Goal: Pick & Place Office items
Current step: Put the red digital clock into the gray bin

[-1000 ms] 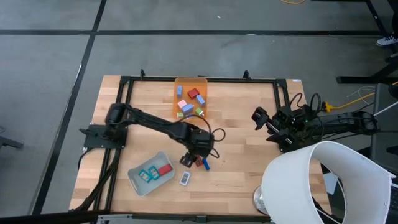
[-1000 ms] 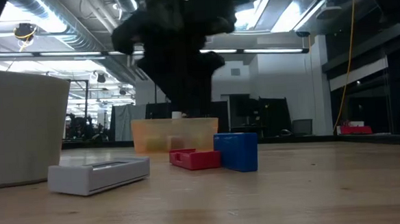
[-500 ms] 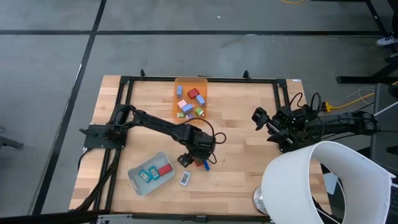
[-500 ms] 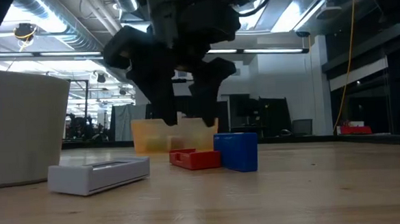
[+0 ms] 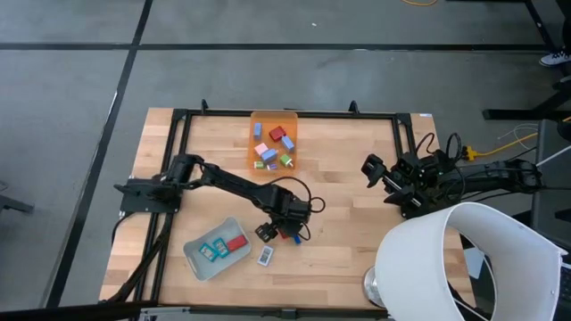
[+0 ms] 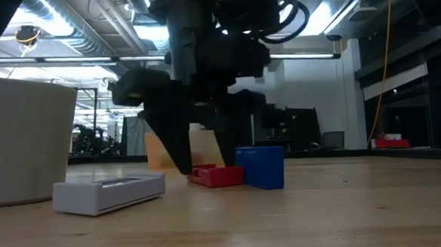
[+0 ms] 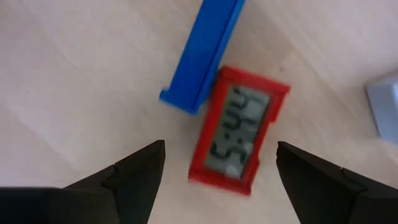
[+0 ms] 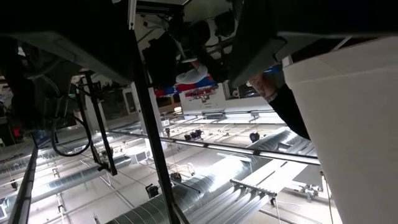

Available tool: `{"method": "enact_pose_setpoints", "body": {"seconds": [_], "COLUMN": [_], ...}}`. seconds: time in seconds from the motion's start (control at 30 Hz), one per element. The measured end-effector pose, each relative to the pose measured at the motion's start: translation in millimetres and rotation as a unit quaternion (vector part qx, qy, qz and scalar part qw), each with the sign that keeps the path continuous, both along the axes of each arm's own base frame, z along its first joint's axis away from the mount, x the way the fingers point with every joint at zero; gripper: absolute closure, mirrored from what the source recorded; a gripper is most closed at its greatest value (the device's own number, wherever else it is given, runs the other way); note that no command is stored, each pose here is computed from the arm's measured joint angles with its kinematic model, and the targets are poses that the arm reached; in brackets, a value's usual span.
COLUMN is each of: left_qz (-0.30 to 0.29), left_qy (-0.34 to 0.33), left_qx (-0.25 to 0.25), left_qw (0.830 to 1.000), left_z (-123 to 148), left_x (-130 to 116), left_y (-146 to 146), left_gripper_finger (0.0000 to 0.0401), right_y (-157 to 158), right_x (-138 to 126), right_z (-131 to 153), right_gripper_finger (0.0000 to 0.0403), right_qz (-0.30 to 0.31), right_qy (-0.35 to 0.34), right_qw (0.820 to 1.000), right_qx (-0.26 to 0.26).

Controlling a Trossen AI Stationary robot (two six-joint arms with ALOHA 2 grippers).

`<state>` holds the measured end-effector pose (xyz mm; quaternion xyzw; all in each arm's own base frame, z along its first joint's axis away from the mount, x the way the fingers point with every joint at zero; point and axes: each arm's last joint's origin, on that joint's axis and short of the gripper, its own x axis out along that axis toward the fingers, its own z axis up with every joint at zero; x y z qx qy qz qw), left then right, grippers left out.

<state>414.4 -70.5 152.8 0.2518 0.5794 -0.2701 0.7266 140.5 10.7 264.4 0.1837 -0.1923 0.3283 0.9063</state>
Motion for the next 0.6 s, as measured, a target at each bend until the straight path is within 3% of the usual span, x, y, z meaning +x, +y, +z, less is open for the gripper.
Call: {"method": "enact_pose_setpoints", "body": {"seconds": [0.2,0.37,0.6], "left_qz": [0.021,0.059,0.112], "left_qy": [0.012,0.021,0.018], "left_qx": [-0.016,0.007,0.007], "left_qw": [1.0,0.998,0.994], "left_z": [-11,-24,-24], "left_x": [2,3,3], "left_y": [-4,-14,-18], "left_gripper_finger": [0.0104,0.0127,0.0203], "right_y": [0,0,0], "right_x": [0,0,0], "right_z": [0,0,0], "right_gripper_finger": [0.0142,0.0142,0.0142], "right_qz": [0.001,0.0,-0.011], "right_qy": [0.0,-0.002,-0.009], "right_qw": [1.0,1.0,1.0], "right_qx": [-0.002,-0.004,-0.01]}}
